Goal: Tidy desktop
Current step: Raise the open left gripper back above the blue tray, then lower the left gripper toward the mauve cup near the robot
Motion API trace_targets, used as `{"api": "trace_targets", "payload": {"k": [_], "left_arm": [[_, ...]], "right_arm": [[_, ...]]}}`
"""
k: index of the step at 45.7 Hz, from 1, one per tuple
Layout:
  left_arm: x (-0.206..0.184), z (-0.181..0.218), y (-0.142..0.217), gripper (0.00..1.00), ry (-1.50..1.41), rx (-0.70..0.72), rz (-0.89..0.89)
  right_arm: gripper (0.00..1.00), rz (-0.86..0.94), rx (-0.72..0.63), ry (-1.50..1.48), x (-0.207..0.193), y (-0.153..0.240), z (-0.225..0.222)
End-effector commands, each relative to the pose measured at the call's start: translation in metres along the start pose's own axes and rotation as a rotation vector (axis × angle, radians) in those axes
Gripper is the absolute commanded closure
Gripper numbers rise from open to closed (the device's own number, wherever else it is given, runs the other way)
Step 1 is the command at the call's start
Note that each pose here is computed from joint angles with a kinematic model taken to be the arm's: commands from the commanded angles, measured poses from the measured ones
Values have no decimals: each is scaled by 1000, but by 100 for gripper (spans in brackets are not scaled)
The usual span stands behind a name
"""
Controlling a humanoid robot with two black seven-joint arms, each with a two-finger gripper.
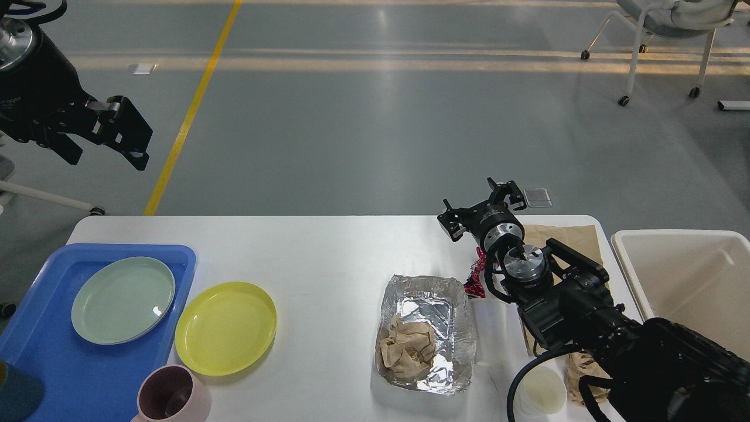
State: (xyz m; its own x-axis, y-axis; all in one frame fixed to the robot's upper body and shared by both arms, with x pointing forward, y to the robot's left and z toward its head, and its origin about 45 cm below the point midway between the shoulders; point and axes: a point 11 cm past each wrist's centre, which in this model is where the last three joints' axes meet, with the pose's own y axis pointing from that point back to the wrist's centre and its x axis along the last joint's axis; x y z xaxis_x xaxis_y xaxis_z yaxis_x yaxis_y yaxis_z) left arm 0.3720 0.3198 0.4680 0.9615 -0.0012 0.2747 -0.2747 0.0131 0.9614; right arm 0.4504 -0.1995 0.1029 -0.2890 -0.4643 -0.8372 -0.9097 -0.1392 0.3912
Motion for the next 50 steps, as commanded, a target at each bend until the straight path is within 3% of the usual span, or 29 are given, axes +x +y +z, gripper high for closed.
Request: {"api": "trace_targets", "payload": {"k": [1,24,50], "left_arm": [[-1,12,14,15,-16,-23,23],[-6,35,50,13,-68,-50,89],[-44,60,26,12,-149,4,-66]], "right_arm": [[0,0,0,0,0,0,0],[0,0,0,0,0,0,0],[0,1,-1,1,1,0,0]]}}
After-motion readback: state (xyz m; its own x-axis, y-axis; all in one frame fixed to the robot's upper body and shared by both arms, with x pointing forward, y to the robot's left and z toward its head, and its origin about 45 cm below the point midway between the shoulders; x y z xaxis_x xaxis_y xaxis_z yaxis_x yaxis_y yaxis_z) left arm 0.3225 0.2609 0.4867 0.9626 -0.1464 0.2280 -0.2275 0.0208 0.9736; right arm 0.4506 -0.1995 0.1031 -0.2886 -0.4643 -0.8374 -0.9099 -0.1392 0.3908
